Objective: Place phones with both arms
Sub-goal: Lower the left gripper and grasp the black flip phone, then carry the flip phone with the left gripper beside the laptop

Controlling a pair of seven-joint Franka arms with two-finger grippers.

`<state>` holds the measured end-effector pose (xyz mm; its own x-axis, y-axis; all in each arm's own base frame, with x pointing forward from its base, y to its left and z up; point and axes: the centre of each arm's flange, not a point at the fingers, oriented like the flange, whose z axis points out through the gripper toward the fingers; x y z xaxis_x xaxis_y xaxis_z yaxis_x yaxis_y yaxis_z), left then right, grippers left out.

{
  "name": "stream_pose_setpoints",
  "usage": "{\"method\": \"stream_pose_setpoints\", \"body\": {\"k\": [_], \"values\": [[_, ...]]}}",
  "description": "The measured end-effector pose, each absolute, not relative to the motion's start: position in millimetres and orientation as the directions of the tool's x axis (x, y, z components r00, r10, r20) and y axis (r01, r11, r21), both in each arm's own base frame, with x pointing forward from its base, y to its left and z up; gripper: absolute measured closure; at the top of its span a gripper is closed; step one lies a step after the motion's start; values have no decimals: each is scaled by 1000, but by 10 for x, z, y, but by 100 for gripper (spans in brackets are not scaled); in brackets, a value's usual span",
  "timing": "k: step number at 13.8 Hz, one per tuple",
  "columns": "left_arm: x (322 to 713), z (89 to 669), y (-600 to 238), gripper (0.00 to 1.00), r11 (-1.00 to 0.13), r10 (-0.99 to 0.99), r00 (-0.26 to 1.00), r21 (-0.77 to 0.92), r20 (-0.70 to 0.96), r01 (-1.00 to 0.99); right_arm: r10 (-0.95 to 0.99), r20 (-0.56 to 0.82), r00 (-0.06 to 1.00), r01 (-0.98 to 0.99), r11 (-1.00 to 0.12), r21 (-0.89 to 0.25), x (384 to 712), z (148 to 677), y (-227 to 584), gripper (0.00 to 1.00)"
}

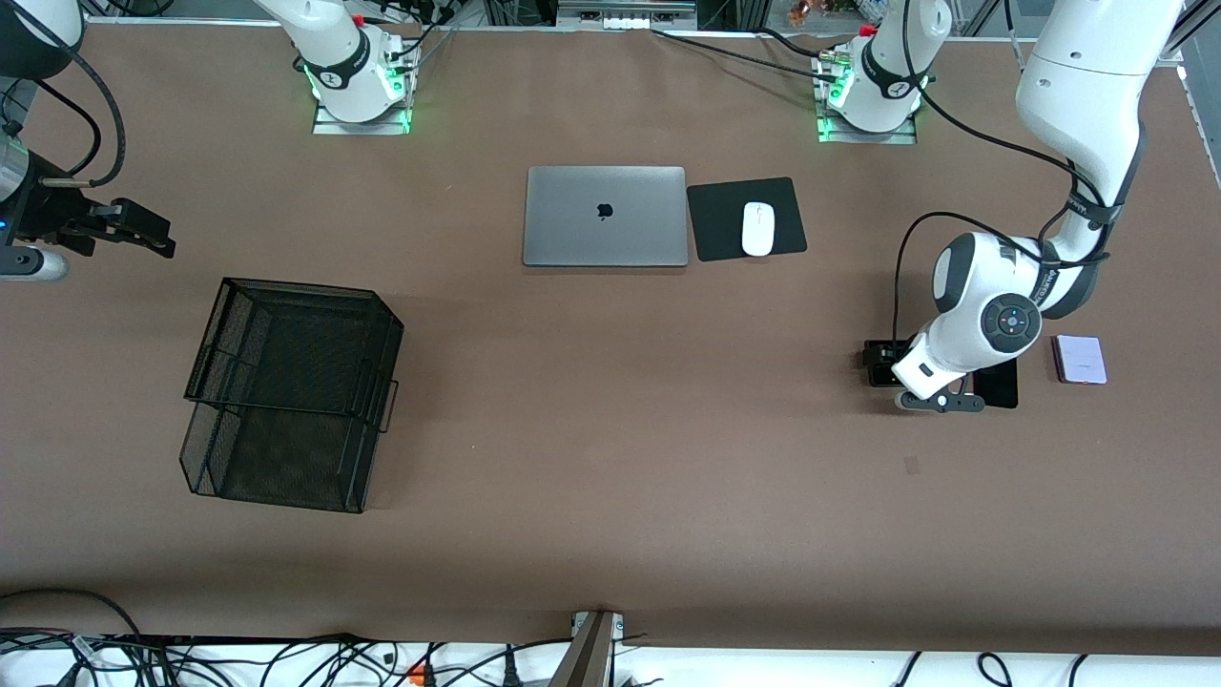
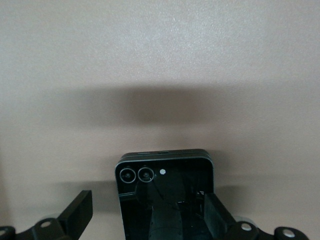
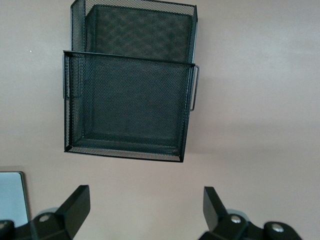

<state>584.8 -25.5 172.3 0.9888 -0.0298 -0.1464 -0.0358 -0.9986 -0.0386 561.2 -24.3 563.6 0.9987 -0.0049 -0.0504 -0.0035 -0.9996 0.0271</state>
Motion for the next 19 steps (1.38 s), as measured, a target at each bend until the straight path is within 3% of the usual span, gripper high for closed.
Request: {"method": "stream_pose_setpoints", "body": {"k": [11, 13, 19], "values": [[5760, 1568, -364, 0, -999, 32, 982, 17, -188, 36, -4, -50, 999, -3, -1000, 27, 5612, 5636, -238, 0], [5784, 1633, -375, 20, -999, 26, 983, 18, -181, 29, -4, -50, 999, -3, -1000, 27, 5612, 5636, -238, 0], [6150, 2236, -713, 20, -999, -33, 964, 17, -263, -30, -4, -50, 999, -3, -1000, 27, 5612, 5636, -238, 0]]}}
